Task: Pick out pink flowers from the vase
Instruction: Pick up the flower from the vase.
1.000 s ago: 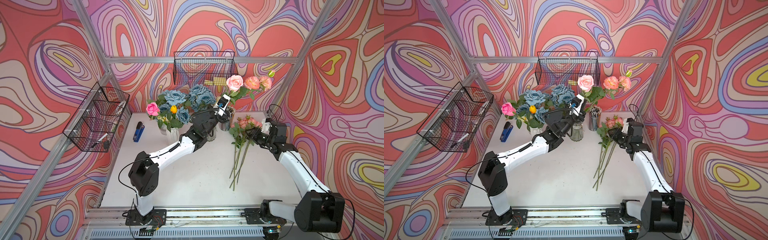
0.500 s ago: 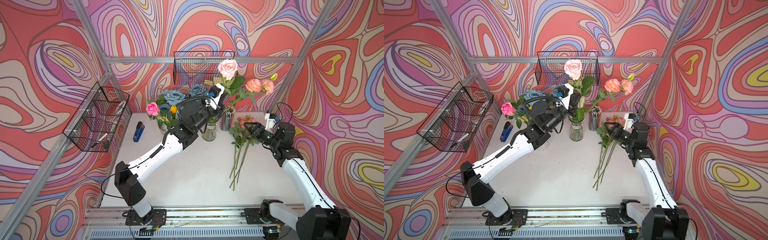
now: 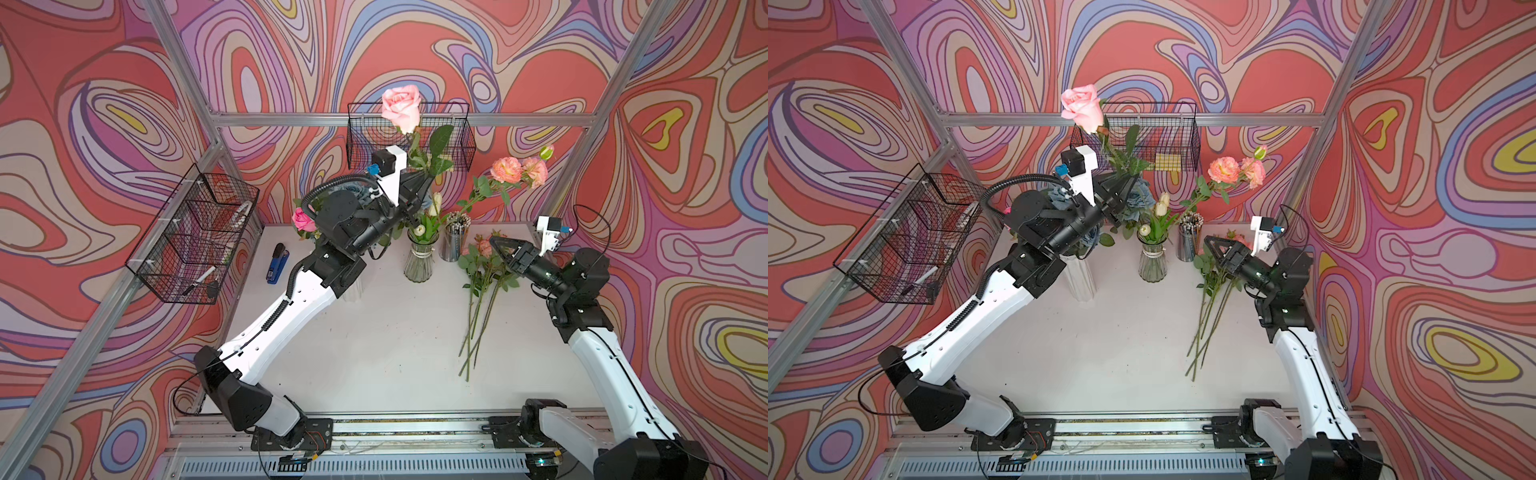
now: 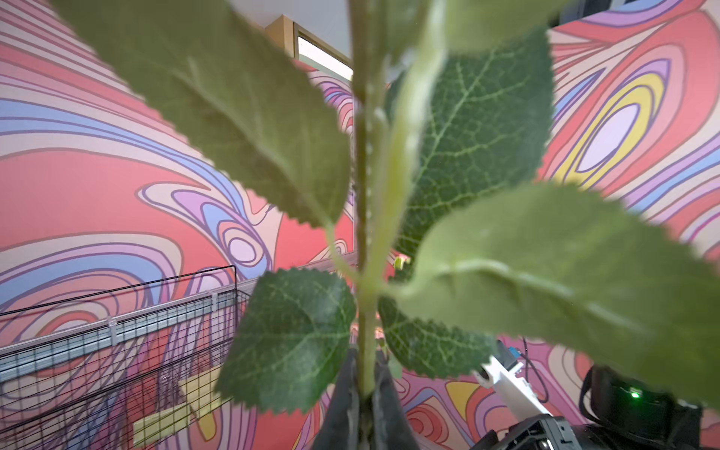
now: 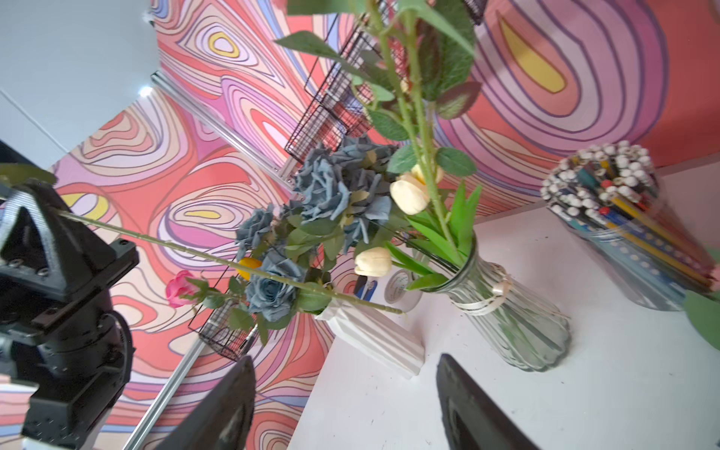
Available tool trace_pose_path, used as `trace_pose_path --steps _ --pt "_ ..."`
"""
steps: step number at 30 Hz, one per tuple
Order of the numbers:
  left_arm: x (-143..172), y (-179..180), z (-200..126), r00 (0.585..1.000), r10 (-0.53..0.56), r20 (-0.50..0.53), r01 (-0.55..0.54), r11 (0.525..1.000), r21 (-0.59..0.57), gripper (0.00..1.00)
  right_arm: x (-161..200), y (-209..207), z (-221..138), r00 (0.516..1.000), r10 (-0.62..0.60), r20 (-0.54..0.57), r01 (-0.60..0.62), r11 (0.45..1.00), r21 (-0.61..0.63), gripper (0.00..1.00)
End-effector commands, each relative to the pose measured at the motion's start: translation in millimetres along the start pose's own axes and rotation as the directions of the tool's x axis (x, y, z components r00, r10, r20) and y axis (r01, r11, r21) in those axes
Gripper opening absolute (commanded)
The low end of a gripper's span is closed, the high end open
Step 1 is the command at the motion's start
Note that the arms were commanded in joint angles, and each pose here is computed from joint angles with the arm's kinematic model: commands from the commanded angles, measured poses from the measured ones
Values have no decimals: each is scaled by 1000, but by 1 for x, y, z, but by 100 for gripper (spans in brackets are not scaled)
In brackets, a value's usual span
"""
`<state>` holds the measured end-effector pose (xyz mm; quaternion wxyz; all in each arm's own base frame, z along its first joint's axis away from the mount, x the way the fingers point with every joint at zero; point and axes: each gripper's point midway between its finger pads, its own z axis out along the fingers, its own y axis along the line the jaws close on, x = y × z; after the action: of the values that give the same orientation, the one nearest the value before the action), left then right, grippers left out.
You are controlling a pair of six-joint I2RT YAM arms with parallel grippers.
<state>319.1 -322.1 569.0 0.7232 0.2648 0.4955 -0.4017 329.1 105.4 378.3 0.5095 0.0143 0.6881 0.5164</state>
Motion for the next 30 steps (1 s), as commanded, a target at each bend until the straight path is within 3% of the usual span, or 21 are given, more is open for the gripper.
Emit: trace_pose_path --steps 1,11,17,30 --pt "11 -29 -7 990 -79 -114 95 985 144 0 -2 31 -6 998 -62 -29 60 995 -83 74" --pt "42 -57 -33 936 -156 -314 235 944 232 0 4 65 -8 993 -91 -81 76 983 -170 71" --pt "46 -76 -44 917 -195 -347 311 895 319 0 22 92 -3 974 -148 -172 99 959 -265 70" --pt "66 -83 -38 876 -282 -391 428 828 362 0 62 119 16 929 -218 -299 103 929 -357 64"
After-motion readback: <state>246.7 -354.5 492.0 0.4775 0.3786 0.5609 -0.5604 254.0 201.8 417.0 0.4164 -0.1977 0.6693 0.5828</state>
